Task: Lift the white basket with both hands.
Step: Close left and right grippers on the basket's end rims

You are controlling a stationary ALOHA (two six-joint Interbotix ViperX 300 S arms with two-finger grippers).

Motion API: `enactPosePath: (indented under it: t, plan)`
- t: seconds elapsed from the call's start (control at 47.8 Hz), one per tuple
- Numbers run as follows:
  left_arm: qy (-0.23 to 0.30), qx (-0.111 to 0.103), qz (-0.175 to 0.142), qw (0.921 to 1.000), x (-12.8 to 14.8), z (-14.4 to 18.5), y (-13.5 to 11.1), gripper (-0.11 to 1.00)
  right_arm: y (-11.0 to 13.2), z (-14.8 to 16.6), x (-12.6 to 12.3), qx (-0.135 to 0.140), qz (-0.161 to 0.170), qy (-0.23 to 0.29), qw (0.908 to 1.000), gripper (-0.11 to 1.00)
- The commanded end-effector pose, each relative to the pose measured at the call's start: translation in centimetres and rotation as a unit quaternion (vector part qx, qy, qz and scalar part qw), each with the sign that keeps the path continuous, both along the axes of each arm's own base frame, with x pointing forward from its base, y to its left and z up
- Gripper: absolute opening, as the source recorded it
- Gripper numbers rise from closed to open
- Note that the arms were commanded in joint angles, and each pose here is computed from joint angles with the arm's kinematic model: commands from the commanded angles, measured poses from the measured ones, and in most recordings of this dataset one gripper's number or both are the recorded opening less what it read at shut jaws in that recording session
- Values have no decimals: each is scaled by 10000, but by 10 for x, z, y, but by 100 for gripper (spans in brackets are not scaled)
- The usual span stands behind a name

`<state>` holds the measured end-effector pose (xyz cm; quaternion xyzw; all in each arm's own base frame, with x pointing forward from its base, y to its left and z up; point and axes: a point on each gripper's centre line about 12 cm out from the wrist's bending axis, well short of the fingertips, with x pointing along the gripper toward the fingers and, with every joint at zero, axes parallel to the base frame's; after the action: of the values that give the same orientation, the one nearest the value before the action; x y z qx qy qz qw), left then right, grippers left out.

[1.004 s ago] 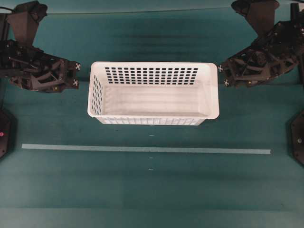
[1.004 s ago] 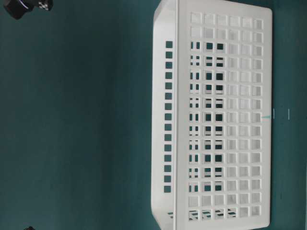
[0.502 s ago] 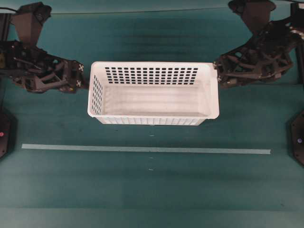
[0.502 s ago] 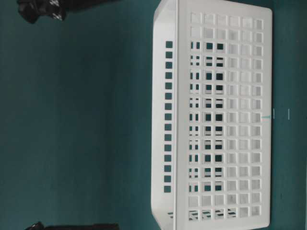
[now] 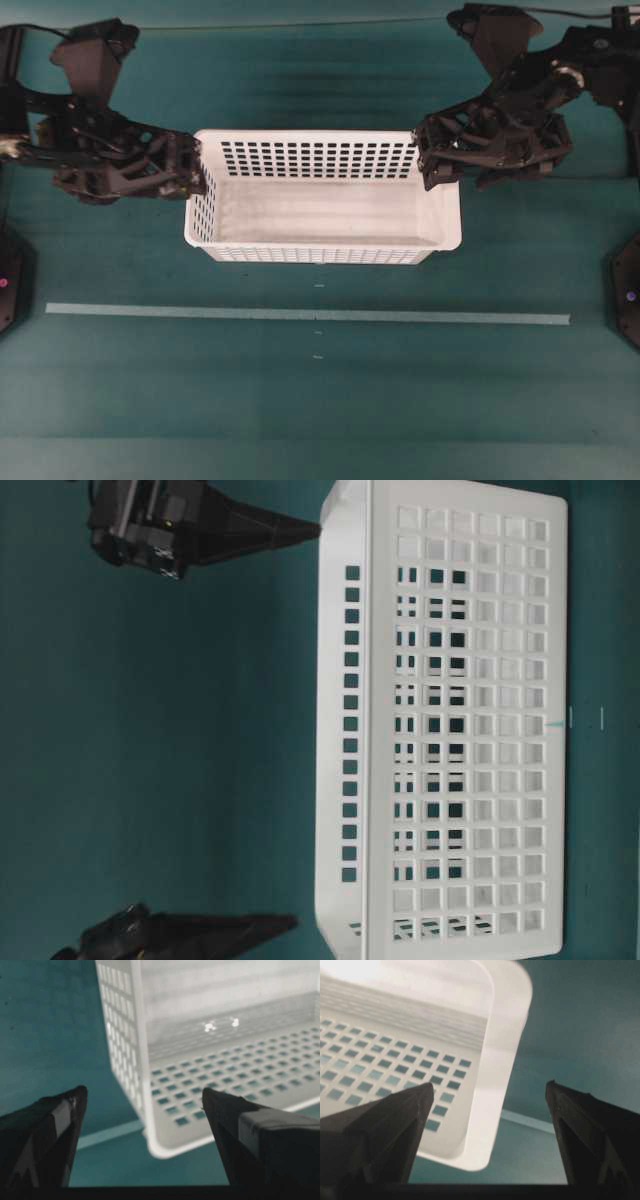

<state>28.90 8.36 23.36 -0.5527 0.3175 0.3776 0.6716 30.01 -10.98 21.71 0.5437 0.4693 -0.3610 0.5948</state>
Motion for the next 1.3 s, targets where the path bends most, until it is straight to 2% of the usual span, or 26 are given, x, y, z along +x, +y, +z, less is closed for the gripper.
enactPosePath:
  t: [0.0, 0.251, 0.46, 1.088, 1.213, 1.276]
  plan:
    - [-147, 43, 26, 9999, 8, 0, 4, 93, 0, -9, 3, 21, -53, 39, 10000, 93]
    - [258, -74, 24, 9996, 19, -33, 6, 93, 4, -42, 11, -111, -209, -143, 9996, 93]
    - [463, -137, 29, 9988, 26, -54, 8, 93, 5, -60, 9, -90, -369, -79, 9992, 93]
    - [507, -151, 27, 9986, 28, -64, 9, 92, 4, -65, 12, -124, -414, -138, 9990, 93]
    - [482, -128, 0, 9988, 29, -63, 9, 90, 5, -64, 13, -96, -421, -140, 9990, 90]
    - [451, -124, 6, 9989, 29, -63, 9, 87, 5, -65, 13, -91, -413, -126, 9990, 83]
